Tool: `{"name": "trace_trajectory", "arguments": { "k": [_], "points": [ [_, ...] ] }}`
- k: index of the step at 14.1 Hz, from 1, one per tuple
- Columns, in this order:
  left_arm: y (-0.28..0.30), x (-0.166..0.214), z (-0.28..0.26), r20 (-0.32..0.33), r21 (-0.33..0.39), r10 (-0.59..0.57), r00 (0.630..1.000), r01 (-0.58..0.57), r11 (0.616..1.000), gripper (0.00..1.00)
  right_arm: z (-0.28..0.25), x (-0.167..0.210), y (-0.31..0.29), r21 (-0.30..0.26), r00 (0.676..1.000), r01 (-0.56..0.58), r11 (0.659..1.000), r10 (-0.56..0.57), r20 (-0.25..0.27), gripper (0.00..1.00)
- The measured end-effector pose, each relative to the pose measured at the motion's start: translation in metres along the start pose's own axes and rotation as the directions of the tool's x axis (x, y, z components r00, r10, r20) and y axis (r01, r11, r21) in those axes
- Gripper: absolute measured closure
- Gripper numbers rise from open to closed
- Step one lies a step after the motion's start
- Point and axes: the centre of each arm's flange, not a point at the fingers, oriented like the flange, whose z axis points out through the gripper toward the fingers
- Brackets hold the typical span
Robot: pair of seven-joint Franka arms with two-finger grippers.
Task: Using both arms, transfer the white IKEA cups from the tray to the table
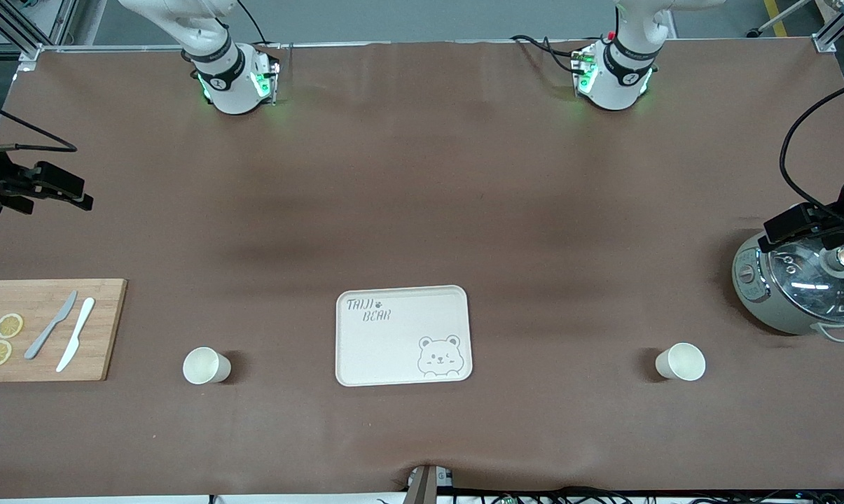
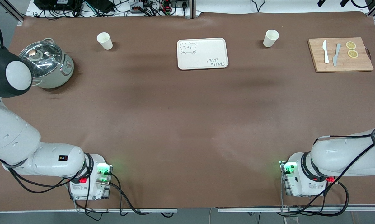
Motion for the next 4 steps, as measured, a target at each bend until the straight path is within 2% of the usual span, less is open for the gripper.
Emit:
{"name": "trace_trajectory", "arguments": {
  "k": [4],
  "points": [
    [0.0127,-0.0026,-0.0051,-0.005,0.038,0.072,0.997,-0.072,0.997,0.00,0.0044,0.0024,-0.0021,0.000,1.000,0.004,1.000,-0.004,-0.001,0.00]
  ]
}}
